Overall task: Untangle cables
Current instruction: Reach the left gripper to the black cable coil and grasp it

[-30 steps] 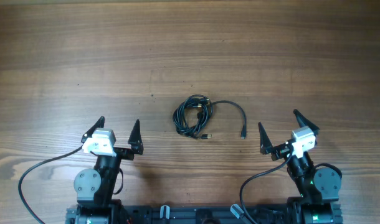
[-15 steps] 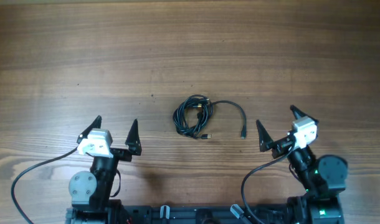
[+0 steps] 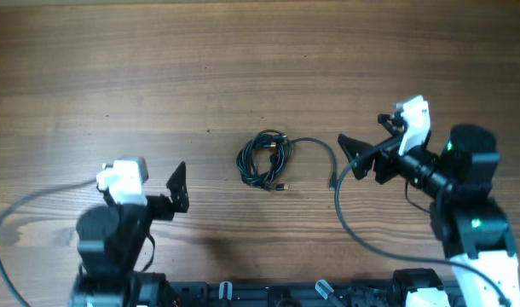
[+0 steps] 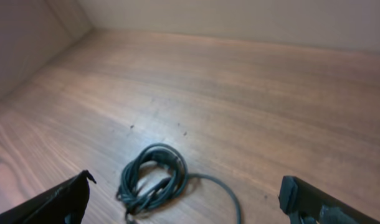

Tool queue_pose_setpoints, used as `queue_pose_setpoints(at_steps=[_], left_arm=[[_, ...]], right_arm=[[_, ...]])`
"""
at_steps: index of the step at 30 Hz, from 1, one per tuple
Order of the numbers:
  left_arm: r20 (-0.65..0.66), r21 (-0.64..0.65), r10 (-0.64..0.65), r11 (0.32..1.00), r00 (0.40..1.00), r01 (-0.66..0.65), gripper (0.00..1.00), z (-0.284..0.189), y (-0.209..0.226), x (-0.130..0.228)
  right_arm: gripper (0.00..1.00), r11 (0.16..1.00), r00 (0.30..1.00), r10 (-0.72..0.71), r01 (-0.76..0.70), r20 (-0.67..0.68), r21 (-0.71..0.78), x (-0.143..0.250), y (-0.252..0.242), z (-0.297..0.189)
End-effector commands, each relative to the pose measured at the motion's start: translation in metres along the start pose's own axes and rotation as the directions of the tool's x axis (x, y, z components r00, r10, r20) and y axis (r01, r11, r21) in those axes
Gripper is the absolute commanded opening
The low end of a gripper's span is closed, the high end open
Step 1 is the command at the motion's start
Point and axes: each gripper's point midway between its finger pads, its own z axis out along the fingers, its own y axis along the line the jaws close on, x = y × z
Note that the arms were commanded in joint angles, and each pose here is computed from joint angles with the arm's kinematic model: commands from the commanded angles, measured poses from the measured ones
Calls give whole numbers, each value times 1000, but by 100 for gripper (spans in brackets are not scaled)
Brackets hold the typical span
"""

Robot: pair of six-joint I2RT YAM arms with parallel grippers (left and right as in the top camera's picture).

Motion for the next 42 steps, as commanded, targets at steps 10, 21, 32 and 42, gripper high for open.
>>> queue_pose_setpoints(at_steps=[10, 21, 32, 42], left_arm=[[-575, 177, -119, 948, 809, 266, 100, 64, -47, 25], [-763, 51, -194, 933, 616, 357, 100, 128, -82, 103], [-667, -128, -147, 988, 730, 83, 73, 174, -88, 142], [-701, -120, -133, 990, 700, 68, 65, 181, -92, 165]], right_arm=[[100, 975, 973, 177, -194, -149, -107, -23, 20, 1], [100, 957, 943, 255, -277, -212, -83, -11, 5, 24], [100, 951, 921, 290, -309, -258, -34, 2, -7, 34], [100, 952, 919, 295, -306, -262, -3, 5, -12, 34]])
